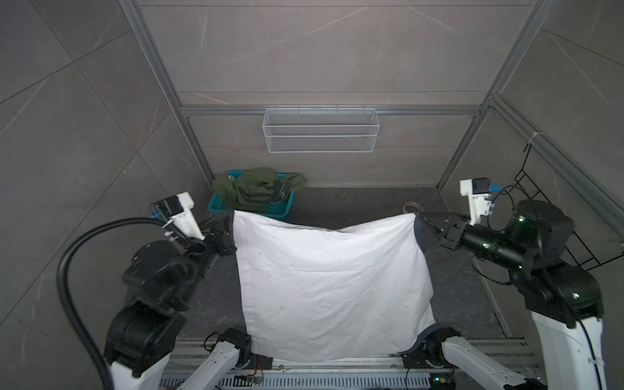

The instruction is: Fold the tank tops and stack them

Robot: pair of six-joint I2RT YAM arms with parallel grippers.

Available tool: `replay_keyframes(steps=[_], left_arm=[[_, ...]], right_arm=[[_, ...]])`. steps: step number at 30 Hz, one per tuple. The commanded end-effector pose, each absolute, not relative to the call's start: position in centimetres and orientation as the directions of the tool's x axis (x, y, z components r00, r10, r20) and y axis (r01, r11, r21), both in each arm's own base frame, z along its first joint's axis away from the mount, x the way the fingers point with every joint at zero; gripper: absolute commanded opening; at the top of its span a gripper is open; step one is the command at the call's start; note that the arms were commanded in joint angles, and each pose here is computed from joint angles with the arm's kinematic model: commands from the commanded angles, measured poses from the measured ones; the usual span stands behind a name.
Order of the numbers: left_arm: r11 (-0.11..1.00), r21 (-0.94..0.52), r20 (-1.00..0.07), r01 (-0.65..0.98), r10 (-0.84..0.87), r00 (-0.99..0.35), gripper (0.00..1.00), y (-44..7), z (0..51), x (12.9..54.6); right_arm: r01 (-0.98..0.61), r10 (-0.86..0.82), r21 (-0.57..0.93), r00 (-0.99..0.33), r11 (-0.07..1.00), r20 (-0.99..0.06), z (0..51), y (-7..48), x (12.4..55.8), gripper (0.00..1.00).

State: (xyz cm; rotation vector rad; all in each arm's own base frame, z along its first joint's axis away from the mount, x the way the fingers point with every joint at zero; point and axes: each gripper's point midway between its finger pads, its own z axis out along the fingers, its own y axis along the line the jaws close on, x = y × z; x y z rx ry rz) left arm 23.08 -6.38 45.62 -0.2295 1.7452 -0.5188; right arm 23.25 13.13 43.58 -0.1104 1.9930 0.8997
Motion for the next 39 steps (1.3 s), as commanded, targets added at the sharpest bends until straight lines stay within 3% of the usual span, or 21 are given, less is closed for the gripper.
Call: replay_keyframes(steps=[1,8,16,17,18,20,21,23,24,26,32,39], left_arm=[[0.923,-0.371,-0.873,-0.105,-0.385,-0.298,0.00,-4.9,40.2,27.9],[0.944,-0.207,-0.815,-0.256,-0.311,-0.489,0.00,-6.4,28.4,36.2],[0.930,-0.123,-0.701,-0.348,-0.329,-0.633,0.00,-6.0,19.7,42.0],[0.924,-0.114,-0.684,-0.366,-0.340,-0.646,0.00,-5.7,19.0,42.4],[0.920,-0.105,-0.668,-0.379,-0.347,-0.658,0.01,-5.4,18.4,42.8],[0.915,-0.088,-0.650,-0.394,-0.353,-0.673,0.20,-5.1,18.2,43.0],[0.913,-0.080,-0.645,-0.400,-0.353,-0.678,0.34,-4.9,18.3,43.0],[0.912,-0.081,-0.644,-0.403,-0.357,-0.677,0.54,-4.9,19.1,42.6],[0.910,-0.083,-0.645,-0.406,-0.359,-0.674,0.60,-4.7,19.6,42.1],[0.914,-0.097,-0.656,-0.394,-0.356,-0.665,0.68,-4.7,20.9,41.2],[0.950,-0.230,-0.600,-0.211,-0.309,-0.738,0.73,-9.1,21.5,38.2],[0.930,-0.362,-0.468,-0.063,-0.240,-0.850,0.74,-16.8,14.0,37.3]], right_arm=[[-0.346,0.280,0.576,-0.621,0.741,-0.732,39.2,13.8,28.1,0.00],[-0.156,0.260,0.562,-0.766,0.812,-0.587,25.3,14.4,35.7,0.00],[-0.027,0.258,0.490,-0.824,0.871,-0.505,17.4,14.2,40.9,0.00],[-0.013,0.259,0.479,-0.828,0.878,-0.498,16.9,14.0,41.3,0.02],[-0.007,0.257,0.470,-0.830,0.883,-0.495,16.6,14.0,41.7,0.17],[0.003,0.259,0.460,-0.830,0.888,-0.494,16.6,13.8,42.0,0.41],[0.010,0.260,0.448,-0.826,0.894,-0.500,16.9,13.5,42.1,0.50],[0.052,0.270,0.400,-0.815,0.915,-0.512,17.4,12.1,41.7,0.62],[0.081,0.277,0.365,-0.806,0.927,-0.524,17.7,11.1,41.3,0.70],[0.134,0.292,0.317,-0.796,0.939,-0.529,18.2,9.1,40.3,0.75],[0.264,0.377,0.302,-0.823,0.916,-0.424,16.0,5.4,34.8,0.76],[0.340,0.446,0.339,-0.838,0.877,-0.314,12.4,5.2,29.3,0.76]])
